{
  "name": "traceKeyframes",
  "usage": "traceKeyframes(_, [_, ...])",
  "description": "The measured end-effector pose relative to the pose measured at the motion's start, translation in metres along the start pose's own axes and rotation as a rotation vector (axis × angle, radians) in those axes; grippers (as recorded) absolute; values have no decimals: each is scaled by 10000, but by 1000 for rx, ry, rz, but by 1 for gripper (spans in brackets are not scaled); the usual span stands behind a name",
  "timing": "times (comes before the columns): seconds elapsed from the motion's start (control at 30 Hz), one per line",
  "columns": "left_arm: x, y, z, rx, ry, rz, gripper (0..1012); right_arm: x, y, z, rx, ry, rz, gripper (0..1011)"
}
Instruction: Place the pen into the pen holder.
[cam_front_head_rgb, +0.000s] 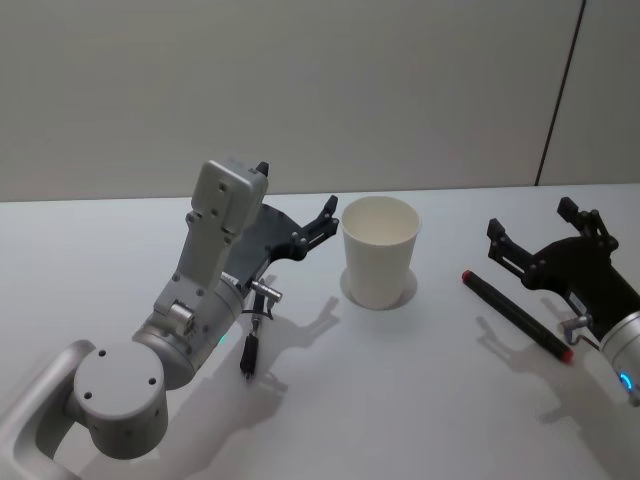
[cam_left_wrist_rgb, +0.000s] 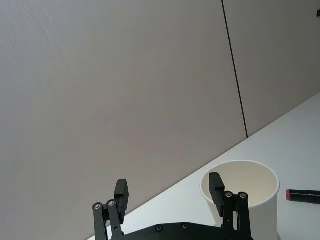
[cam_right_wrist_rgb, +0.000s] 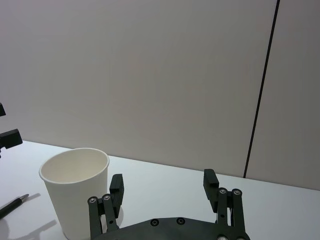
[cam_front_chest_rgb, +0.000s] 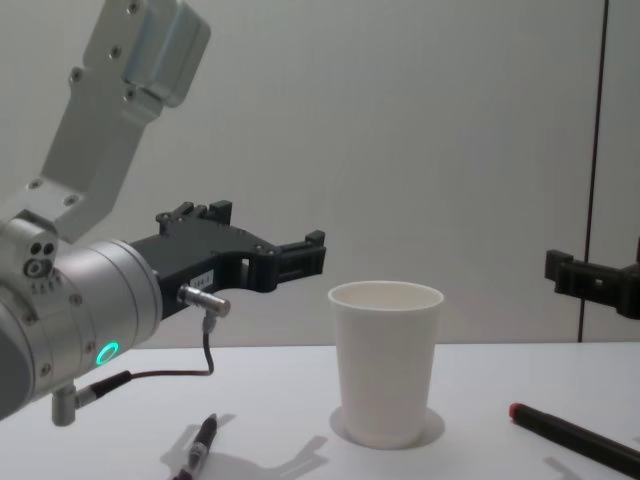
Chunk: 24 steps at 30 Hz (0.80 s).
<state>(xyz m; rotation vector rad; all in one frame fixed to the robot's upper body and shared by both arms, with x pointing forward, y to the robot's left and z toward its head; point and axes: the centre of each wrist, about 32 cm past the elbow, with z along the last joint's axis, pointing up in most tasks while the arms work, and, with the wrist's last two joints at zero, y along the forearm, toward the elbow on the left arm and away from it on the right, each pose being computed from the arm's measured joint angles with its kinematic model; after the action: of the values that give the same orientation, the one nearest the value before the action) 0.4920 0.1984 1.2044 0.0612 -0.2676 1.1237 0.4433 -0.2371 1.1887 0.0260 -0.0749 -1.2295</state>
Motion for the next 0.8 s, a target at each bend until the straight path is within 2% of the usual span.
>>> traceKeyframes(0.8, [0,0,0,0,1,-1,1001,0,0,0,0,0,0,1002])
